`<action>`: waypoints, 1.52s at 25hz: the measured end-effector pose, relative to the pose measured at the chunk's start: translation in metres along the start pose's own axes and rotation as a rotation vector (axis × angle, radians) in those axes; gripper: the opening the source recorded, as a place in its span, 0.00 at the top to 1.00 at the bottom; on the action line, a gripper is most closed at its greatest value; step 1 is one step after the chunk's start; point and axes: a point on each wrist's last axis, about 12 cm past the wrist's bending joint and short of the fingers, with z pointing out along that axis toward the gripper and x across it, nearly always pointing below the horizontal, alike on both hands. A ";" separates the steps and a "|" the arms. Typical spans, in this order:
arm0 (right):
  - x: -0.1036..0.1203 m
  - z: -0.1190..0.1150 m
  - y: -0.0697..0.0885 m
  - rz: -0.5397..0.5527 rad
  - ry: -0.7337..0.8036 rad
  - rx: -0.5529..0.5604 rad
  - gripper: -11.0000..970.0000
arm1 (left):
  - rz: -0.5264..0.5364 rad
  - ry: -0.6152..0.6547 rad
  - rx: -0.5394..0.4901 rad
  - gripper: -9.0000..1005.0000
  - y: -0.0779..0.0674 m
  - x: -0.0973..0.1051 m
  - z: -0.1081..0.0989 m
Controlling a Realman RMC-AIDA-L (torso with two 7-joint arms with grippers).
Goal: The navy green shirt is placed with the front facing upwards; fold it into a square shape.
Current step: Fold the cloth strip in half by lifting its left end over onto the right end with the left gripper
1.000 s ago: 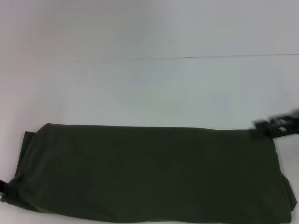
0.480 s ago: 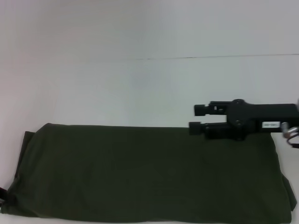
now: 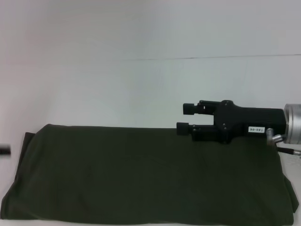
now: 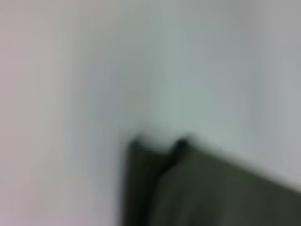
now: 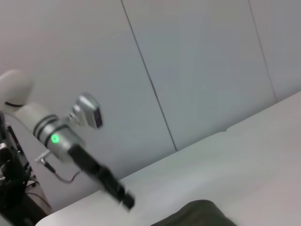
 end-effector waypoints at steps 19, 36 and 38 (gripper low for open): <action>0.015 0.012 -0.001 0.002 -0.007 0.038 0.19 | 0.073 0.163 0.073 0.11 -0.017 0.001 0.063; 0.013 0.012 -0.002 0.006 -0.022 0.047 0.19 | 0.066 0.122 -0.092 0.05 -0.003 -0.011 0.058; 0.013 0.012 -0.002 0.007 -0.028 0.049 0.19 | 0.071 0.116 -0.103 0.05 -0.003 -0.013 0.056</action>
